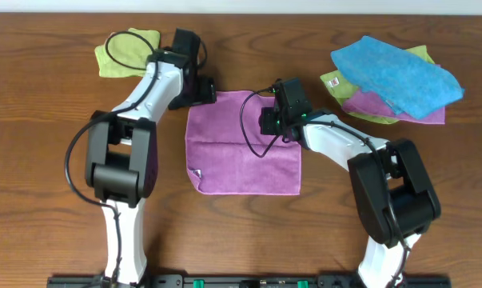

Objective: Fold the cloth
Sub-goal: 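Pull the purple cloth corners outward to flatten it with both grippers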

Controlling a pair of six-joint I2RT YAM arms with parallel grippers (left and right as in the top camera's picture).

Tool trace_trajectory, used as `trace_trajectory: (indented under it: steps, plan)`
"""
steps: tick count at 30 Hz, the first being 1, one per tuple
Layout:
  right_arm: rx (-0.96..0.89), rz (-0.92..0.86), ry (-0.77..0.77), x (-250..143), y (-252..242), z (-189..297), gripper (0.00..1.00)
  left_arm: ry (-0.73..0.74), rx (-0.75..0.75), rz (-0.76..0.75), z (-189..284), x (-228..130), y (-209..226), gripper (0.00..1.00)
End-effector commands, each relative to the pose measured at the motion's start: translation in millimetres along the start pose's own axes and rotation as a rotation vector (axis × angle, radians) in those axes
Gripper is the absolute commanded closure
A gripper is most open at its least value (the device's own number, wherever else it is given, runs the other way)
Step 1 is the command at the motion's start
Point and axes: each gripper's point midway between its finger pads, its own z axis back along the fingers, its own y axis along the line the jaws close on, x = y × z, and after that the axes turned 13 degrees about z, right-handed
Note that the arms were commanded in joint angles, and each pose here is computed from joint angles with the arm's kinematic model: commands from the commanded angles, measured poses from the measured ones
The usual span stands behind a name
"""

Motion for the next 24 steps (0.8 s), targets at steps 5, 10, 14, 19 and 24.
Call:
trace_trajectory:
  steps: [5,10,14,19,24]
  plan:
    - [-0.003,0.016,0.023,-10,1,-6,0.58,0.004,-0.007,0.059,-9,-1,-4,0.19]
    - [0.0,0.017,0.008,-6,2,-6,0.59,-0.003,-0.042,0.126,-9,1,-13,0.19]
    - [0.001,0.018,0.002,-5,2,-6,0.59,-0.007,-0.052,0.201,-10,0,-19,0.18]
    - [0.001,0.018,0.003,-5,2,-6,0.6,-0.011,-0.069,0.228,-10,-3,-30,0.18]
    - [0.001,0.018,0.004,-5,2,-6,0.67,-0.042,-0.099,0.226,-10,4,-38,0.28]
